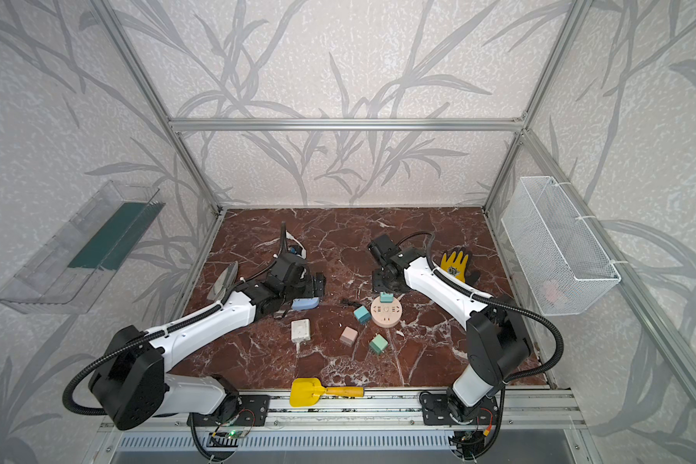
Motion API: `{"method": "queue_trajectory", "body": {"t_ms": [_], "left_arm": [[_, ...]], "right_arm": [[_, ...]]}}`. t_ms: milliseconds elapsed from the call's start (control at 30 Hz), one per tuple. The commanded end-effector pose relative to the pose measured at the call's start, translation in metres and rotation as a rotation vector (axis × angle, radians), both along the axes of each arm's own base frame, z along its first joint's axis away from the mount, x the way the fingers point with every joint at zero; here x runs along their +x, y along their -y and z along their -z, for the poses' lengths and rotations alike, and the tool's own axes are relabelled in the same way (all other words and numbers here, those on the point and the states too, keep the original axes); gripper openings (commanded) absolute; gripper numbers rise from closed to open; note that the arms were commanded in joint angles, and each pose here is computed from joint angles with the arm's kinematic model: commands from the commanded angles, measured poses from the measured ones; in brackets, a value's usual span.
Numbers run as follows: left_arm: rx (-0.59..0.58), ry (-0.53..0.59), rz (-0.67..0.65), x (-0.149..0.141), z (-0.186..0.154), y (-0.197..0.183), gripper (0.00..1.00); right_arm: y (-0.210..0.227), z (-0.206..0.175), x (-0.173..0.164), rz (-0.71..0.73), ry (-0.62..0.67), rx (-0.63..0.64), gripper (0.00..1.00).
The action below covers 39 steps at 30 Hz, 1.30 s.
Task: Insert plugs into power strip
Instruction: Insert the plug into the socket, then pick up the plug from the bottom-center of the table.
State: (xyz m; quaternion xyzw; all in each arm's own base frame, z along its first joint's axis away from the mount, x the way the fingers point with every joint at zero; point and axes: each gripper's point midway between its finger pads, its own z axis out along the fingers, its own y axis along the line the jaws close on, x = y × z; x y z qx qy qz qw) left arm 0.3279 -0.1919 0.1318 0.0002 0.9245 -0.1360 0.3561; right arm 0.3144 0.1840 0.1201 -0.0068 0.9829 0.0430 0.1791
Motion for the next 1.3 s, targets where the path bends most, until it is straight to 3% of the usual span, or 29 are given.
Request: {"method": "queue_trajectory", "body": {"t_ms": [0,167,400,667,900,1133,1267], "left_arm": [[-0.030,0.000,0.045,-0.006,-0.006,0.005,0.97],[-0.065,0.005,0.099,-0.017,-0.008,0.012,0.92],[-0.102,-0.008,0.260,-0.055,-0.004,0.039,0.74],[-0.074,-0.033,0.433,-0.105,0.014,0.077,0.72],[-0.077,-0.055,0.519,-0.123,0.020,0.106,0.71],[-0.082,-0.049,0.564,-0.133,0.021,0.129,0.60],[-0.080,-0.047,0.589,-0.138,0.021,0.140,0.59]], "right_arm": [[0.006,-0.021,-0.006,-0.006,0.036,0.002,0.66],[0.010,-0.039,-0.011,-0.007,0.083,0.025,0.62],[0.019,-0.044,-0.033,-0.006,0.079,0.062,0.56],[0.027,-0.030,-0.066,0.008,0.029,0.125,0.53],[0.035,-0.016,-0.074,0.029,0.016,0.126,0.52],[0.035,0.001,-0.082,0.045,-0.021,0.170,0.50],[0.038,0.004,-0.087,0.048,-0.026,0.170,0.48]]}}
